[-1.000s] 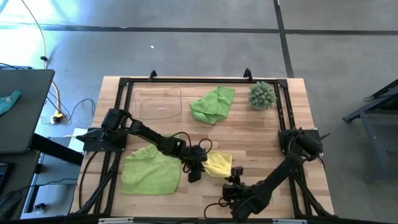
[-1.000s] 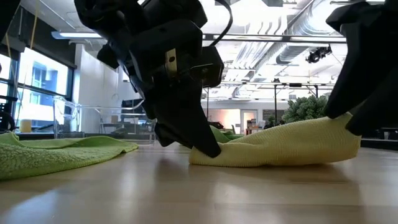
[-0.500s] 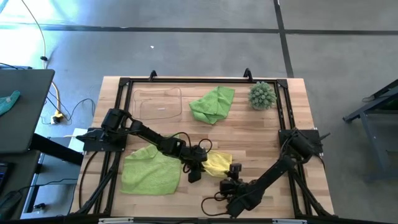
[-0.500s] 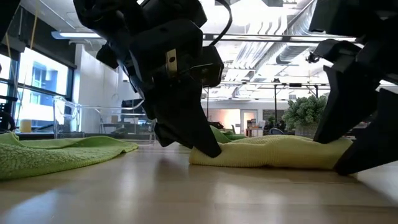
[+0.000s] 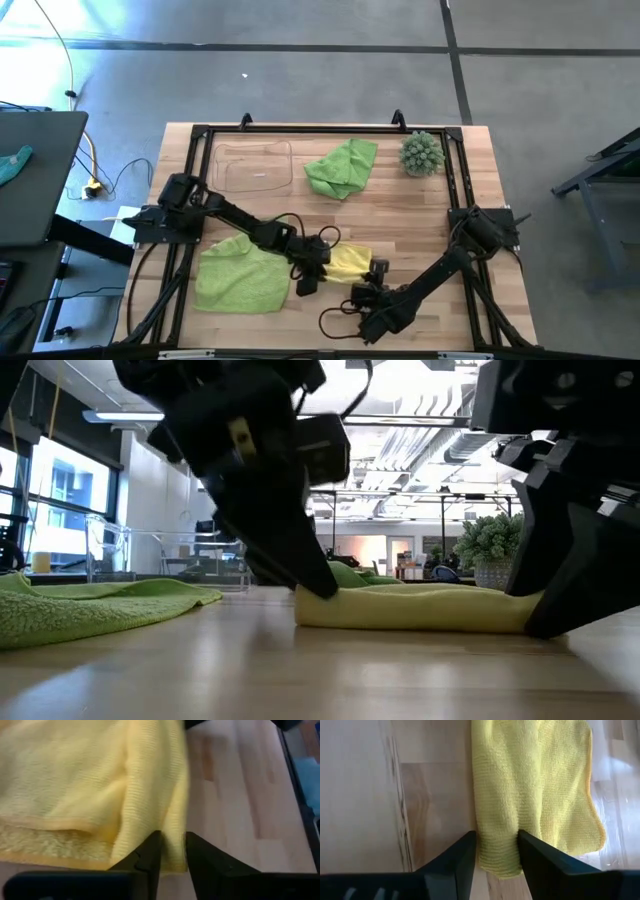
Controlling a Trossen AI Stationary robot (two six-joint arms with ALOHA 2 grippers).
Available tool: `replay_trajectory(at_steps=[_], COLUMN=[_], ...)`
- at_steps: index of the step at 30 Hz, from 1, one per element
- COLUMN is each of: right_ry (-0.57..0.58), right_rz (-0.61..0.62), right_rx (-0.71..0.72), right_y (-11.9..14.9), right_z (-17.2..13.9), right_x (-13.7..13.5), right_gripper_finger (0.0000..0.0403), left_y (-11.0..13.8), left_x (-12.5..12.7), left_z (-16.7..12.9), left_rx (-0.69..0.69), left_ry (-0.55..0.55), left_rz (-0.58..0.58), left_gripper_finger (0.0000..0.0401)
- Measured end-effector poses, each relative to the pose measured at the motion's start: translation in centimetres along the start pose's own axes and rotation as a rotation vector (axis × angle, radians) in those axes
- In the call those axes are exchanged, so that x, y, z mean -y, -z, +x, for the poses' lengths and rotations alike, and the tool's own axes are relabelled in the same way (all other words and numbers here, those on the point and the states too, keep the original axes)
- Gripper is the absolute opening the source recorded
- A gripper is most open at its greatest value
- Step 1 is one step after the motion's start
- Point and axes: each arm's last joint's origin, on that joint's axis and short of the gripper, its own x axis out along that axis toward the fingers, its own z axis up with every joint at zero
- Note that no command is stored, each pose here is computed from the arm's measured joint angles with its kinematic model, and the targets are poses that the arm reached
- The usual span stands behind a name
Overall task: Roll microfiber towels into tight, uniform cylinder then place into a basket
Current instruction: Roll the yellow towel
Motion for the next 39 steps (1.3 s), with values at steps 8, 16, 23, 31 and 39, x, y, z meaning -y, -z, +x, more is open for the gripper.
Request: replay_trajectory(at_steps=[8,16,23,31,39], right_ry=[-0.003,-0.049,-0.229,-0.392,-0.547], right_rz=[-0.034,0.078,0.175,0.287,0.348], right_rx=[-0.029,0.038,0.067,0.119,0.075], right_y=[-0.3,1.2,2.2,2.8,1.6], right_z=[0.5,1.3,1.8,2.2,2.9], right_x=[0.5,2.0,4.2,6.1,7.6], right_gripper_finger=[0.0139,0.0139,0.0139,0.0139,0.0139], left_y=[-0.1,0.4,0.5,0.9,1.0], left_x=[2.3,3.9,4.7,7.0,6.1], left_z=[-1.7,-2.2,-2.1,-2.0,-0.5], left_rx=[-0.007,-0.001,0.069,0.148,0.174], left_ry=[0.009,-0.017,-0.188,-0.357,-0.427], left_rz=[0.121,0.172,0.376,0.718,0.737], left_gripper_finger=[0.0121,0.012,0.012,0.012,0.0125])
